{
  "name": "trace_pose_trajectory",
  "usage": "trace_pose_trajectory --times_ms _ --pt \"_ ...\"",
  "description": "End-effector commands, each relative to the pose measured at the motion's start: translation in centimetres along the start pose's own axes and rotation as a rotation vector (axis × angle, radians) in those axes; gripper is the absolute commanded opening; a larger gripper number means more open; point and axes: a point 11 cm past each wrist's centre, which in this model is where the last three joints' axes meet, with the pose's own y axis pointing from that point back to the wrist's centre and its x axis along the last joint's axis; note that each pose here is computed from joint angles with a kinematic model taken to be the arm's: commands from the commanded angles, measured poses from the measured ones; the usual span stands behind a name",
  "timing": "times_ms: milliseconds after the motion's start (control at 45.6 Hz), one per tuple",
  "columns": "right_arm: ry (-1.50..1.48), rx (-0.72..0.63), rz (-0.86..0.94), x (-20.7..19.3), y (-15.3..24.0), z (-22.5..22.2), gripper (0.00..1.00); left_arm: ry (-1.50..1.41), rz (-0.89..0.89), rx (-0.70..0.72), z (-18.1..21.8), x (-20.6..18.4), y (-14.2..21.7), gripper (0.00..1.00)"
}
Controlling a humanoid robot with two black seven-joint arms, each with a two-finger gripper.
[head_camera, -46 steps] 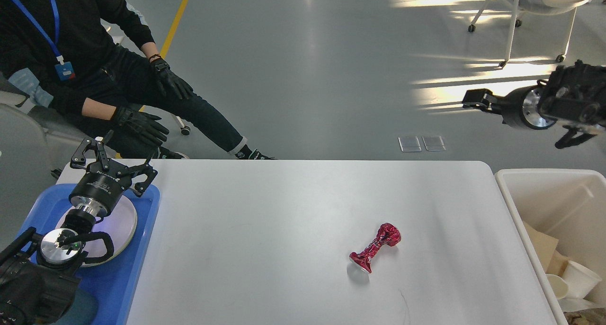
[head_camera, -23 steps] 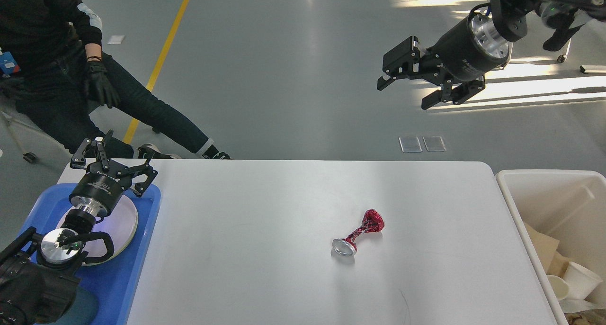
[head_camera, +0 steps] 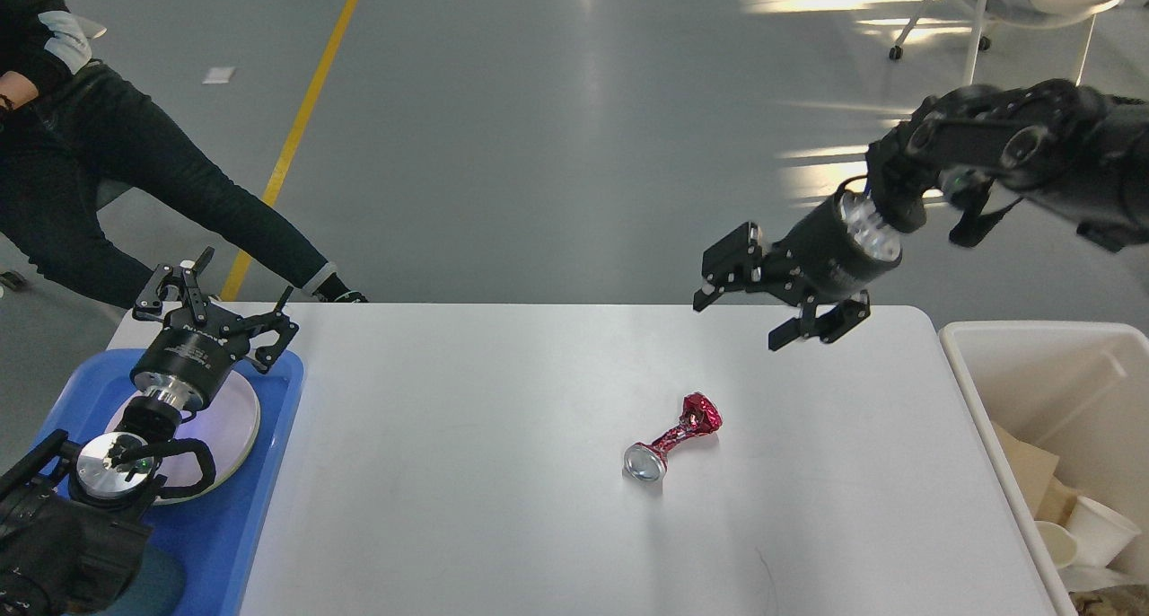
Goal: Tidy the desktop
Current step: 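Bring the right gripper back over the red can, then lower the right gripper and grasp the red can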
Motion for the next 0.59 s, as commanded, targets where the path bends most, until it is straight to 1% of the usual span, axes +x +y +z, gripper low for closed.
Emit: trace_pose_trajectory --times_ms 0,219,394,482,570 --pt "-0.065 0.019 0.017 -1.4 -4.9 2.5 1.00 0.000 0.000 0.001 0.0 0.0 0.0 0.96" --pt "-0.226 0.078 0.079 -3.1 -9.4 5.4 1.00 0.000 0.000 0.001 0.0 0.0 0.0 0.96" --pt "-0.303 0.124 0.119 -3.2 -11.4 6.6 1.00 0.000 0.000 0.001 0.0 0.0 0.0 0.96" --pt "-0.344 0.141 0.187 -2.7 -12.2 7.3 1.00 0.000 0.000 0.001 0.0 0.0 0.0 0.96" --pt "-0.378 0.127 0.239 -2.9 -13.1 8.7 1.00 0.000 0.000 0.001 0.0 0.0 0.0 0.96"
